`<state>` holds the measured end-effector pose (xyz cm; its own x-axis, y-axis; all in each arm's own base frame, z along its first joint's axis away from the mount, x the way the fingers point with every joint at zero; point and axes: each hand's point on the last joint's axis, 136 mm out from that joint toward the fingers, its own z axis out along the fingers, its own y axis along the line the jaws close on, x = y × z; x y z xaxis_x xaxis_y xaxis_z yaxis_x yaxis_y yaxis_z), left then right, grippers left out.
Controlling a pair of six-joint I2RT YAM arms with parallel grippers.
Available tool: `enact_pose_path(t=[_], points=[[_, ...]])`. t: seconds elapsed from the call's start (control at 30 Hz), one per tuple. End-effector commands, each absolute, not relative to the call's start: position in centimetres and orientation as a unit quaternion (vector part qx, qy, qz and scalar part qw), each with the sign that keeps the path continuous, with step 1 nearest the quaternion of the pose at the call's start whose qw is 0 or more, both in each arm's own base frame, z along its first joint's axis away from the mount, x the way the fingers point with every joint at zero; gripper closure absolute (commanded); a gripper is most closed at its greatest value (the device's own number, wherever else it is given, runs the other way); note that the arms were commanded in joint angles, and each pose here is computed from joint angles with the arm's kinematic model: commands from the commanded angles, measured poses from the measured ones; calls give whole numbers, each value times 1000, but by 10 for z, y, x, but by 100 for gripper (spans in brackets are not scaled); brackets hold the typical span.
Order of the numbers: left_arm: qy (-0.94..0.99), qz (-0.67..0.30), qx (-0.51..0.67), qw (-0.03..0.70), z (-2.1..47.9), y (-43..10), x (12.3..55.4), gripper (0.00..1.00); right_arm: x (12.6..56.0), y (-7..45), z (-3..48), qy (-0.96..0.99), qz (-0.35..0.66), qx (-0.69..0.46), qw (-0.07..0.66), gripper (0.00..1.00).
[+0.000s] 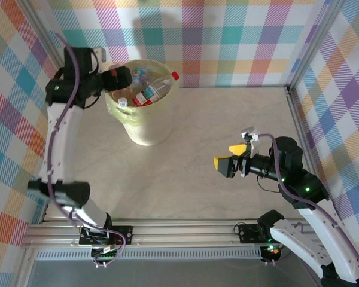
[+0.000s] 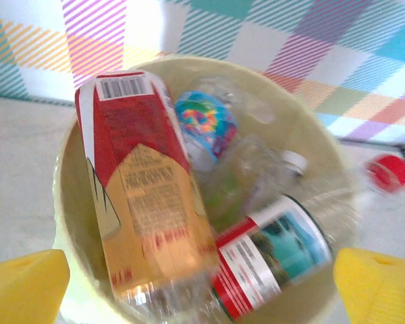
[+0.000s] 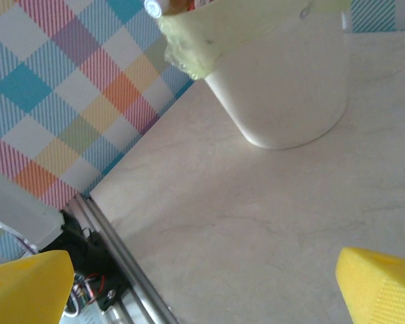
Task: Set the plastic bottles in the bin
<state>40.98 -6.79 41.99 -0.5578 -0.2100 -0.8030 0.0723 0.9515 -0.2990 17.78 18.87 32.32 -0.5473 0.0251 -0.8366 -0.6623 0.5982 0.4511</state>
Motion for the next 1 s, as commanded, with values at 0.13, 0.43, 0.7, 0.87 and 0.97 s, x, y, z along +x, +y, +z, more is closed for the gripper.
enact_pose_path(t=[0.13,0.43,0.7,0.87,0.97], points=[[806,-208,18,554,448,-82,344,0,204,184,362,751,381,-176,509,0],[807,-232,-20,543,391,-75,279,0,219,150,354,748,290,-139,581,0],[827,-204,-77,518,312,-57,267,0,229,126,326,763,223,-102,598,0],[841,-156,-98,508,269,-43,283,0,254,123,282,786,176,-89,586,0],[848,-102,-114,507,249,-25,287,0,268,116,259,792,132,-83,591,0]])
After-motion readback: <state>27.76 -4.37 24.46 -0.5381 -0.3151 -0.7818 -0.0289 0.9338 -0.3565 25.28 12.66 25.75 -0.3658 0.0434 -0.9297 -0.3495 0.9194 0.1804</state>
